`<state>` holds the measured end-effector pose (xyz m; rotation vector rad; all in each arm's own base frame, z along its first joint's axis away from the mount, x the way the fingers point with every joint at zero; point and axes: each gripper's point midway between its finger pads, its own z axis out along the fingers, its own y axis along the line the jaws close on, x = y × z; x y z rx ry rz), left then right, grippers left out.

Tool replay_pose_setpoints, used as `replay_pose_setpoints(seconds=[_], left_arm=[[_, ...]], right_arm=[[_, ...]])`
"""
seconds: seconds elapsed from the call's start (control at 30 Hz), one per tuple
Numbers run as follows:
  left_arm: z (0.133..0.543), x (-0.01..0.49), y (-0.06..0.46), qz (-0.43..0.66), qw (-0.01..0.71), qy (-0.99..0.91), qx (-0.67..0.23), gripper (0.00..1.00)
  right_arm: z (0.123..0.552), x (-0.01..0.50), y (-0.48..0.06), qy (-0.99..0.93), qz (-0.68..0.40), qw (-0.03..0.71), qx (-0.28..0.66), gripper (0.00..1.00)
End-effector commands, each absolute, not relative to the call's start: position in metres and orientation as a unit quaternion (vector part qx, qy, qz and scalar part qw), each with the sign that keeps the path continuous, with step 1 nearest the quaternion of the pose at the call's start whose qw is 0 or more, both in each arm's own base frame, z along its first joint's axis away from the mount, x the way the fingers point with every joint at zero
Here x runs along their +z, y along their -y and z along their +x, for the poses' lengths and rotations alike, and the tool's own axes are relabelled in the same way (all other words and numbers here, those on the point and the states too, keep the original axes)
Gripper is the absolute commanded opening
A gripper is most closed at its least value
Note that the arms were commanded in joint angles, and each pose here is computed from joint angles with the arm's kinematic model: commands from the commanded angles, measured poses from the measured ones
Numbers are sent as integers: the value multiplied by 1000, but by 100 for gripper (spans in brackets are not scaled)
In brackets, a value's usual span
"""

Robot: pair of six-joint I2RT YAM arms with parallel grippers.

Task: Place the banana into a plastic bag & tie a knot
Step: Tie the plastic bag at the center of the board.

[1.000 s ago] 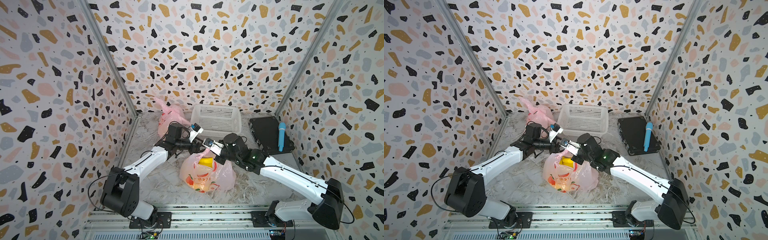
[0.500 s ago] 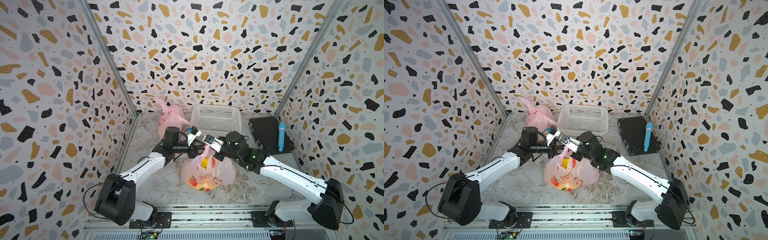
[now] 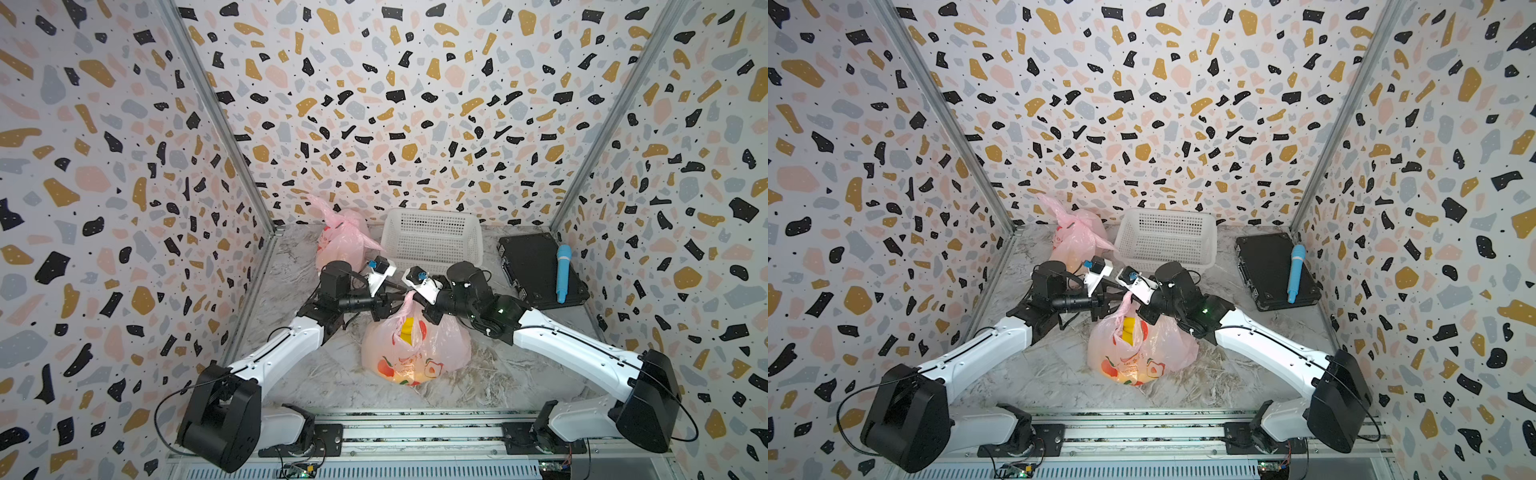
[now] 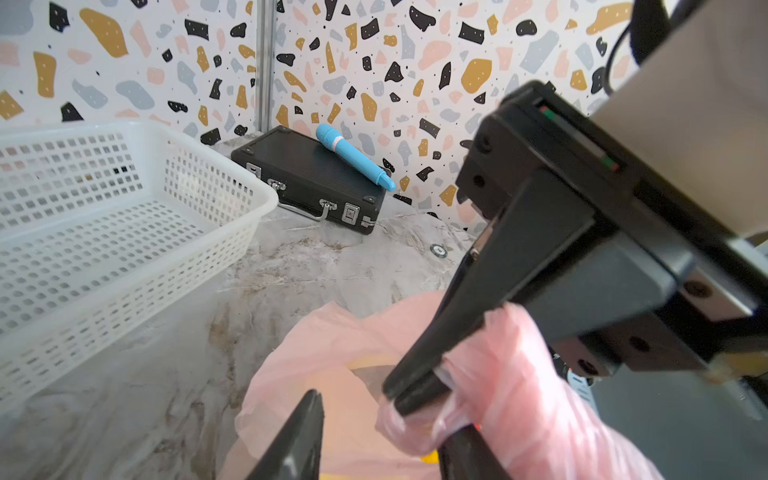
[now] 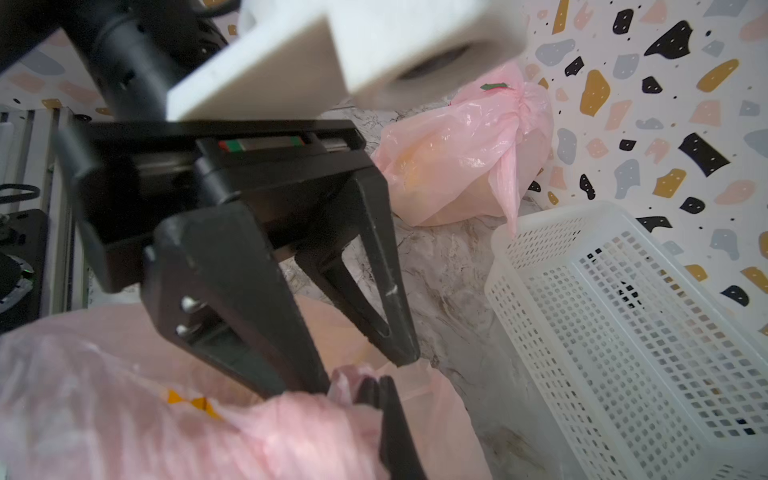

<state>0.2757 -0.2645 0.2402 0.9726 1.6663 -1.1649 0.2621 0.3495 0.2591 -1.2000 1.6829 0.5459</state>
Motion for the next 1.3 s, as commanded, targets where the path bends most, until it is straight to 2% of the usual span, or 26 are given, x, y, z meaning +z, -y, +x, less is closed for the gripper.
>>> replay_pose_setpoints(seconds=[0.0, 0.07, 0.1, 0.17, 0.2, 0.43, 0.57, 0.77, 1.03, 1.27], left_arm=[[274, 252, 264, 397, 453, -646, -468, 34], [273, 252, 263, 396, 455, -646, -468, 28], [273, 252, 263, 394, 456, -646, -469, 22], [274, 252, 263, 392, 457, -647, -468, 4], [274, 254, 262, 390, 460, -647, -466, 0], [276, 254, 255, 377, 481, -657, -442, 0], [280, 252, 250, 363, 488, -670, -425, 0], [278, 255, 248, 361, 490, -670, -425, 0], [277, 251, 245, 349, 492, -678, -420, 0], [277, 259, 240, 339, 508, -678, -410, 0]], right_arm=[[261, 273, -360, -685, -463, 490, 276, 0], [261, 273, -364, -687, -457, 485, 291, 0], [260, 272, -366, -687, -456, 480, 299, 0], [260, 268, -369, -691, -455, 470, 307, 0], [260, 266, -369, -694, -454, 465, 309, 0], [260, 255, -360, -712, -446, 451, 299, 2], [256, 247, -347, -732, -442, 430, 290, 24], [246, 245, -331, -751, -435, 411, 280, 45], [222, 253, -303, -771, -408, 397, 286, 56], [190, 262, -309, -764, -398, 388, 328, 56]])
